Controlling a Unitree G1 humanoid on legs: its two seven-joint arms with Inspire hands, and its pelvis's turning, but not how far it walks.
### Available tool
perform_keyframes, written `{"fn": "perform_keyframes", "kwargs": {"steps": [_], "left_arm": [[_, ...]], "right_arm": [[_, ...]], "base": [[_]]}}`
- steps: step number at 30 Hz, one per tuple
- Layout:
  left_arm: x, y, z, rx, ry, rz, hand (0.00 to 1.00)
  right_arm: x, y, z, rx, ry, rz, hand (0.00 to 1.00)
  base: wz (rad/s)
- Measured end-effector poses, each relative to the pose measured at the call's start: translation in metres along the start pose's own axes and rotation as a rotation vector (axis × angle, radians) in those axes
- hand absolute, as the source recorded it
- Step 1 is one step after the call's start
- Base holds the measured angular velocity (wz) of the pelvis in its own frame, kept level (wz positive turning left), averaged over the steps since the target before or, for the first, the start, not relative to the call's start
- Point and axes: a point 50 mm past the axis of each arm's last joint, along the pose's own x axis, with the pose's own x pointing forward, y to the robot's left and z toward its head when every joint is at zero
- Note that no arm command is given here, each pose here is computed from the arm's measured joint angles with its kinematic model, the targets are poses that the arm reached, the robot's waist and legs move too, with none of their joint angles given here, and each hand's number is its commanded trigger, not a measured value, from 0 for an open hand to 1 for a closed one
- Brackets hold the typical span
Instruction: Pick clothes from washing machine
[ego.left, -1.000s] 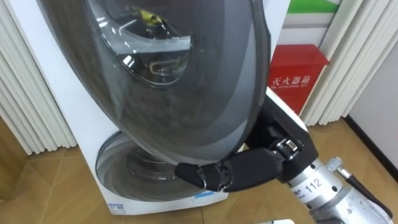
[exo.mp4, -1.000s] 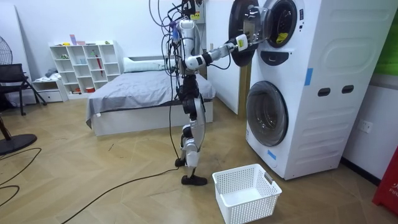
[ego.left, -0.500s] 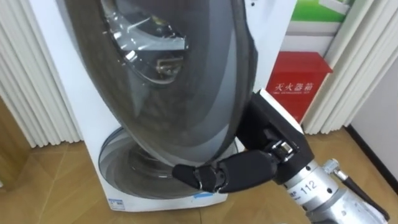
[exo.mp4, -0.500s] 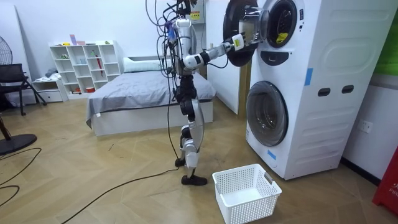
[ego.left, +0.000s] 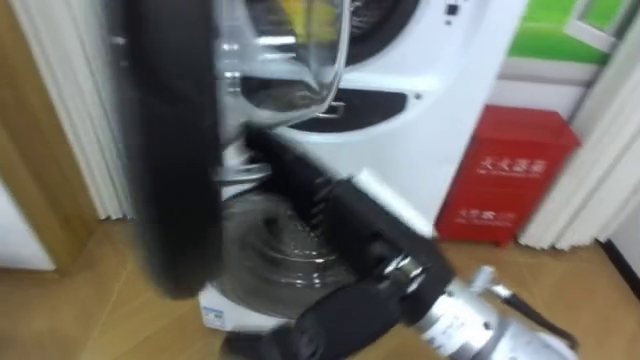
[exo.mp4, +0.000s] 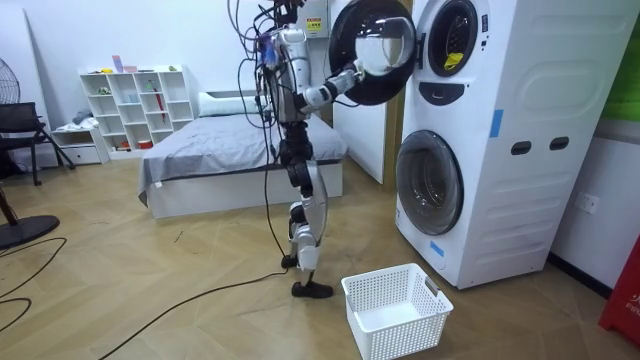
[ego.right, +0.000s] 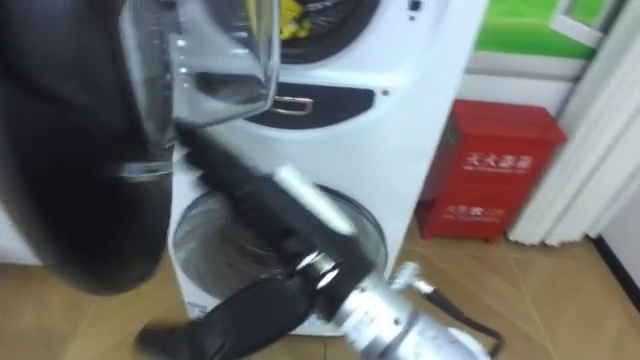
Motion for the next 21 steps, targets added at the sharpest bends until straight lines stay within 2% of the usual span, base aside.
{"fn": "perform_keyframes", "kwargs": {"steps": [8,21], "left_arm": [[0.0,0.002,0.001,-0.018,0.0,0.01,0.0],[0.002,0.007,0.012,-0.029,-0.026,0.051,0.0]], "right_arm": [[0.006,0.008,0.003,-0.002,-0.018,0.112,0.0],[0.006,0.009,0.002,0.0,-0.019,0.114,0.0]], "base": [[0.13],[0.02]]}}
